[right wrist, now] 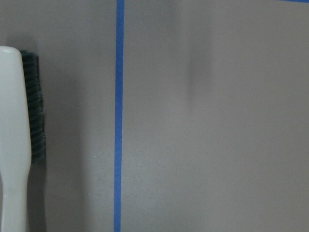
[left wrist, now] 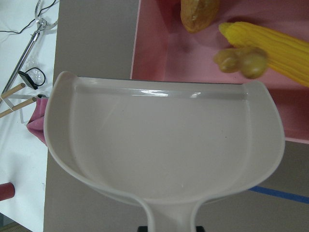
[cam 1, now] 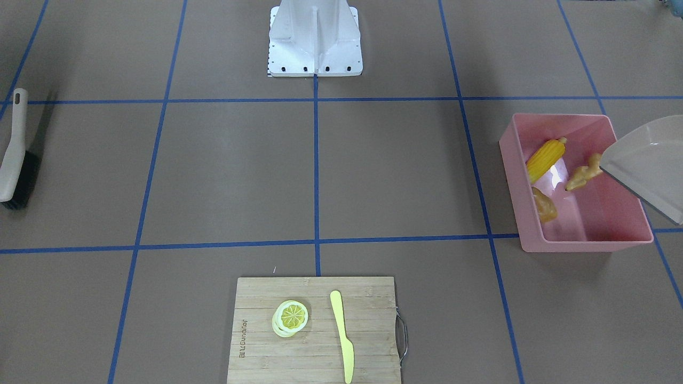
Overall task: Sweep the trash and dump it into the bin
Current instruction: 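Tilt the dustpan with the left gripper to dump the items into the bin, then carry the empty dustpan with the left gripper back toward its table spot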
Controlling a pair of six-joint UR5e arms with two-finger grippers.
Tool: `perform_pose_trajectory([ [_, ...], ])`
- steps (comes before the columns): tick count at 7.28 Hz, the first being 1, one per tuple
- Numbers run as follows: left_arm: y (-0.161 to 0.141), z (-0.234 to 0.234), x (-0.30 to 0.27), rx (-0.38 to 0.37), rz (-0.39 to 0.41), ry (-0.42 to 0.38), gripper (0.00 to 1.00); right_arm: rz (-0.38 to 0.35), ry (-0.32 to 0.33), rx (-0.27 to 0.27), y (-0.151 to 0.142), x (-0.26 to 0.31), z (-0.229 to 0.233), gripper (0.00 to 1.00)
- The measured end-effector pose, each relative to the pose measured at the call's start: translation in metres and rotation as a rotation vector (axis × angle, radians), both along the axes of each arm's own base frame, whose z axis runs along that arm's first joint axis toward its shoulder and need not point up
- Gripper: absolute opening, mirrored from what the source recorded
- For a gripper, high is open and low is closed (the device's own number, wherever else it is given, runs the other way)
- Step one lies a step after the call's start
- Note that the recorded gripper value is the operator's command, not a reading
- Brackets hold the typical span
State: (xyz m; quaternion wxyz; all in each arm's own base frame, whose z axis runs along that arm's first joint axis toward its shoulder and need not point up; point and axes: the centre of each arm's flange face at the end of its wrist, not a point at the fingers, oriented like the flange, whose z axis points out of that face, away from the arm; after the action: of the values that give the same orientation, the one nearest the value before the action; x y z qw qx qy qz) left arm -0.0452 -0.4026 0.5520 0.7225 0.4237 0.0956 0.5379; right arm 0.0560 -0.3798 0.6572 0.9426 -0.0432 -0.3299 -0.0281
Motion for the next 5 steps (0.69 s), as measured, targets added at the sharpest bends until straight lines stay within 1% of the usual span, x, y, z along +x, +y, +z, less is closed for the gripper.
perform_pose_trajectory([
  [1,0.001,-0.002,0.001,0.004,0.009,0.005,0.0,0.001,-0.007,-0.004,0.0,-0.001,0.0,1.0],
  [2,0.002,-0.006,0.002,-0.002,0.029,0.03,0.0,0.001,-0.01,-0.006,0.0,-0.001,0.002,1.0],
  [3,0.005,-0.011,0.005,-0.018,0.057,0.068,0.0,0.001,-0.01,-0.009,0.0,-0.001,0.003,1.0],
  [5,0.009,-0.032,0.015,-0.094,0.105,0.189,0.0,0.0,-0.008,-0.036,0.004,-0.001,0.017,1.0],
])
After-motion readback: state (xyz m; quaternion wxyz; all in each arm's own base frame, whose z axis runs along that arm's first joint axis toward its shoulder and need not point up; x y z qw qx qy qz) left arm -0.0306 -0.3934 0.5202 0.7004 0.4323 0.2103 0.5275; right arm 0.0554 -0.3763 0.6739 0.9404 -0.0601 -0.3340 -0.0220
